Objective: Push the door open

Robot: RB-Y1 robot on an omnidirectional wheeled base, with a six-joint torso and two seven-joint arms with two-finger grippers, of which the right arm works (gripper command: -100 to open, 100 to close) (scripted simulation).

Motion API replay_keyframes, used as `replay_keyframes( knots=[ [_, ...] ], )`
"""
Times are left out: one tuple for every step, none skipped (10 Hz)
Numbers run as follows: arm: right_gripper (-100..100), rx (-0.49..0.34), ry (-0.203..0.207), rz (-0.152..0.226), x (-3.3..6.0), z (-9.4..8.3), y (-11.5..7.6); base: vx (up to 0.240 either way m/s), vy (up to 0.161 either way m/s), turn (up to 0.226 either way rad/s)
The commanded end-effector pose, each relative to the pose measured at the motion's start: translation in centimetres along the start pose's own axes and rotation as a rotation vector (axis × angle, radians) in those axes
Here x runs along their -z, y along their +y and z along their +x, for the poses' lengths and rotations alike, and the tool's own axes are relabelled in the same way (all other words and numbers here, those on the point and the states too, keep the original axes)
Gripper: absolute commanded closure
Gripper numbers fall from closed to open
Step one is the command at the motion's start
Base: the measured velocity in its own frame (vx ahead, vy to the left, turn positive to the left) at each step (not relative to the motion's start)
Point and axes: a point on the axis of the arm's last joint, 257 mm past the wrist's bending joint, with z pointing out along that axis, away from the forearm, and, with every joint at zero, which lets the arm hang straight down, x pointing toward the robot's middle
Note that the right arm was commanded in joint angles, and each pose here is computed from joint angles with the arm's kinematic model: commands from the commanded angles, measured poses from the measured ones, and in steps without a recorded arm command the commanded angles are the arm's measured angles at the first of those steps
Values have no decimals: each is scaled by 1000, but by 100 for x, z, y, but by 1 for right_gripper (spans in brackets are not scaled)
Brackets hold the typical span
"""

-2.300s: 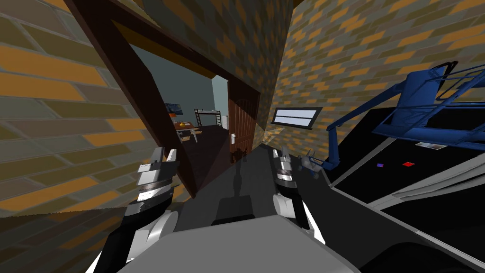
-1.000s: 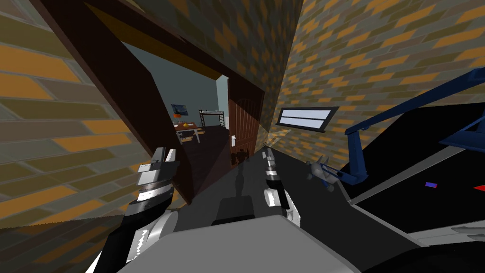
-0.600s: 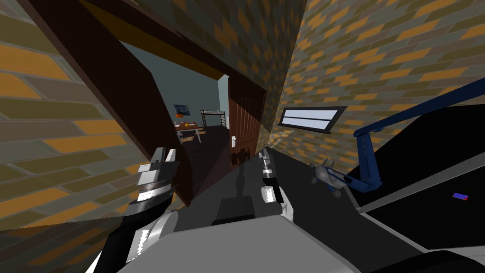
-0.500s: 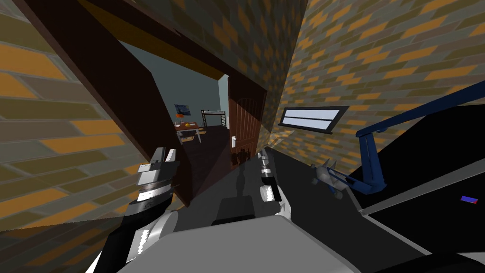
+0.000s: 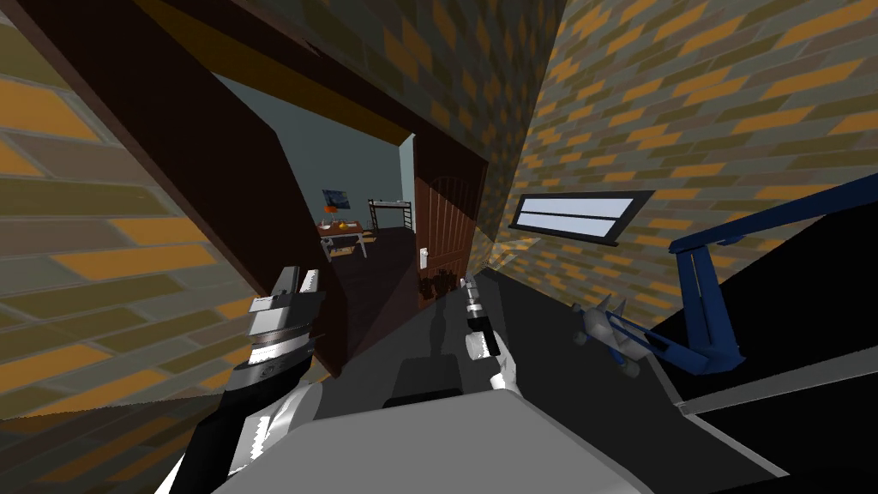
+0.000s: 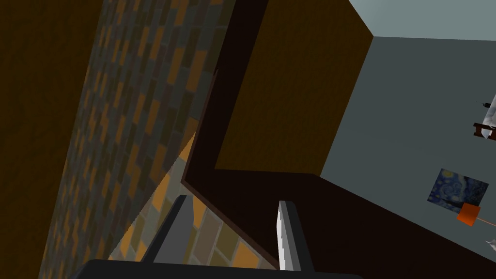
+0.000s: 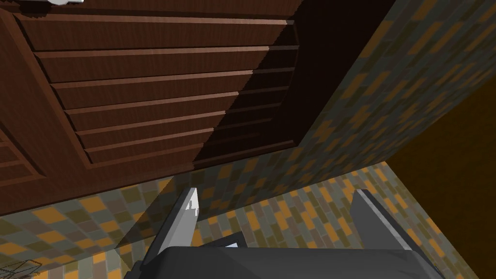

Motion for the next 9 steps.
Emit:
replay_keyframes(
  knots=[
    [-100, -12, 16, 21, -47, 94, -134, 82, -70, 65],
    [-100, -18, 25, 41, -64, 145, -242, 87, -72, 58],
    [-100, -25, 35, 51, -93, 199, -310, 94, -82, 76],
    [-100, -24, 35, 56, -86, 198, -331, 61, -53, 31],
    [-100, -30, 45, 71, -106, 251, -418, 51, -36, 42],
    [-100, -36, 55, 86, -126, 305, -504, 60, -48, 67],
    [-100, -42, 65, 91, -163, 363, -542, 79, -60, 57],
    [-100, -41, 64, 102, -144, 360, -588, 62, -49, 28],
    [-100, -46, 74, 117, -161, 416, -670, 56, -39, 48]
  ],
)
